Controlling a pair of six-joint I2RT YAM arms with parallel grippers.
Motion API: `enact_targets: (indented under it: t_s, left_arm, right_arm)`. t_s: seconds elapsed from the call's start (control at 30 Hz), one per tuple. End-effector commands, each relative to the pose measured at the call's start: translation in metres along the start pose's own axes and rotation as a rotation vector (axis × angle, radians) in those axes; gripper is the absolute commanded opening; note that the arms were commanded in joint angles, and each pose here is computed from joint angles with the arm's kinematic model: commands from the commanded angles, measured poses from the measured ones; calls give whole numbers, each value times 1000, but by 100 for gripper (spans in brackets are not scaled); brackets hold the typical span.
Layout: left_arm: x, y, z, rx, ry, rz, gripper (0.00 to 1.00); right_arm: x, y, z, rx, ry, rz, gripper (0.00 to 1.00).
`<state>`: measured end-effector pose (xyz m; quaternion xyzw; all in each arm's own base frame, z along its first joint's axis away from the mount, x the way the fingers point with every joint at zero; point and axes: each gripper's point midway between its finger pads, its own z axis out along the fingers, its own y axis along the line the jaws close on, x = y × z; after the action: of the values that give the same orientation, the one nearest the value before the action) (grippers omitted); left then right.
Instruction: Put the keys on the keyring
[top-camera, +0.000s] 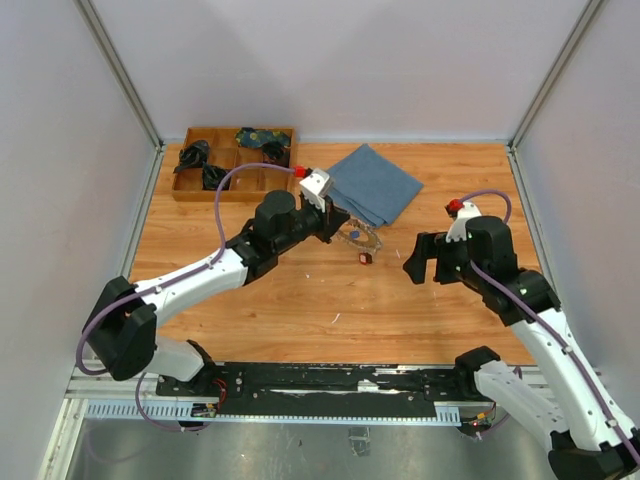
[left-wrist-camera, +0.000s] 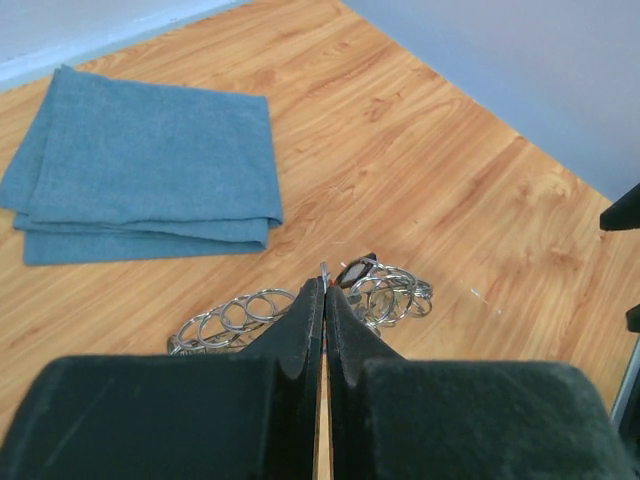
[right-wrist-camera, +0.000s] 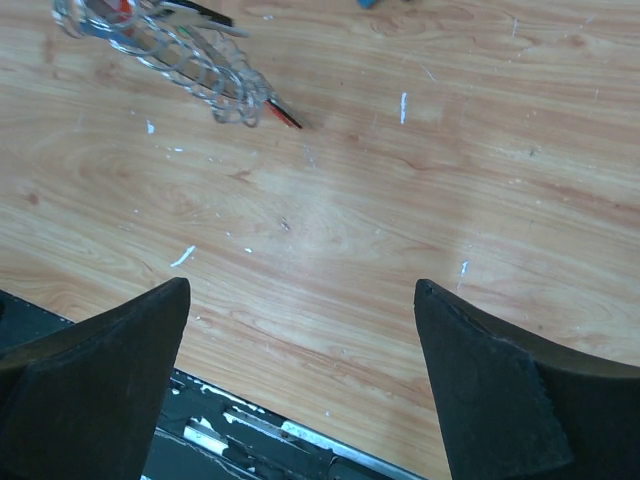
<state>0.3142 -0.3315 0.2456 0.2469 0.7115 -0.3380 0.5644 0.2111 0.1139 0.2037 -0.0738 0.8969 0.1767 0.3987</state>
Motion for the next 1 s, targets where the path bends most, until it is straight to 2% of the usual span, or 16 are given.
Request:
enact_targets:
  t_s: [0.0,0.1,0.27,0.4,0.6,0.83,0.9,0.97]
  left_arm:
    - [-14,-7,-2,41,-99,-39,4]
    - [18,-5,-15,37,-62,-80,8]
    - [58,-1,-39,18,0,-123,13]
    - [78,2,-59,-6,27,-159,17]
    - [88,9,-92,-70,30,-194,33]
    - [67,17,-131,-185,48,-219,62]
    - [54,23,-145,-242,37,-229,81]
    - [39,29,-159,-302,19,-238,92]
  right_arm:
    - [-4,6,-10,-38,-54,38,95]
    - [-2,9,-14,-59,-65,48,99]
    - [2,14,-15,-102,-73,5,98]
    - [2,17,-18,-128,-97,-17,98]
    - [3,11,-28,-96,-95,-60,98]
    - [-18,6,-54,-43,-170,-108,98]
    - [-26,6,-66,-37,-202,-134,98]
    - [-35,6,-78,-25,-244,-163,98]
